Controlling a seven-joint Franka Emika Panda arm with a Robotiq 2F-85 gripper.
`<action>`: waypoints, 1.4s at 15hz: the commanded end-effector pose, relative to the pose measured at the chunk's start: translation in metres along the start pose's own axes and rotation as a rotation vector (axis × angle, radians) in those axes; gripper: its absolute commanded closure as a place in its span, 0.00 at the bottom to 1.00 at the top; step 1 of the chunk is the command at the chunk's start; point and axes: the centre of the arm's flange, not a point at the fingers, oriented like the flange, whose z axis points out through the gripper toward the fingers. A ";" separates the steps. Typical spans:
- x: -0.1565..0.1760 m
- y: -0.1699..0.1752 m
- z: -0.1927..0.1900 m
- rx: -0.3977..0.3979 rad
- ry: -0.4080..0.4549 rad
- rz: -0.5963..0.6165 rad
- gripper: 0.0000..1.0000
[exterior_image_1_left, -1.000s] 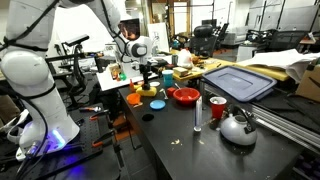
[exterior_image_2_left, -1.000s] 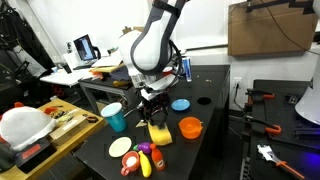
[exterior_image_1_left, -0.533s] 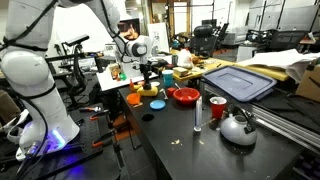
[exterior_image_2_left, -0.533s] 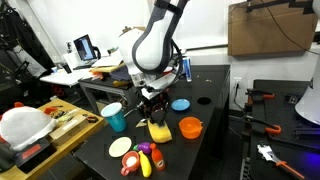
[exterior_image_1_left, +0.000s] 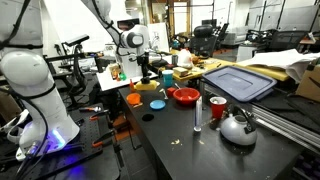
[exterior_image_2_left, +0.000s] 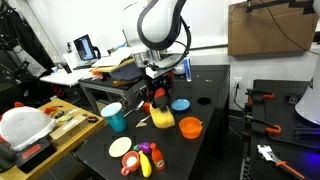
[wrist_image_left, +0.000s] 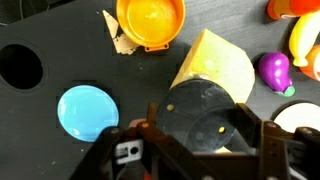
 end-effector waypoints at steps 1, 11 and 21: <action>-0.018 0.036 -0.052 0.011 0.004 0.027 0.48; 0.000 0.122 -0.119 -0.053 0.118 0.164 0.48; 0.000 0.135 -0.135 -0.116 0.209 0.238 0.48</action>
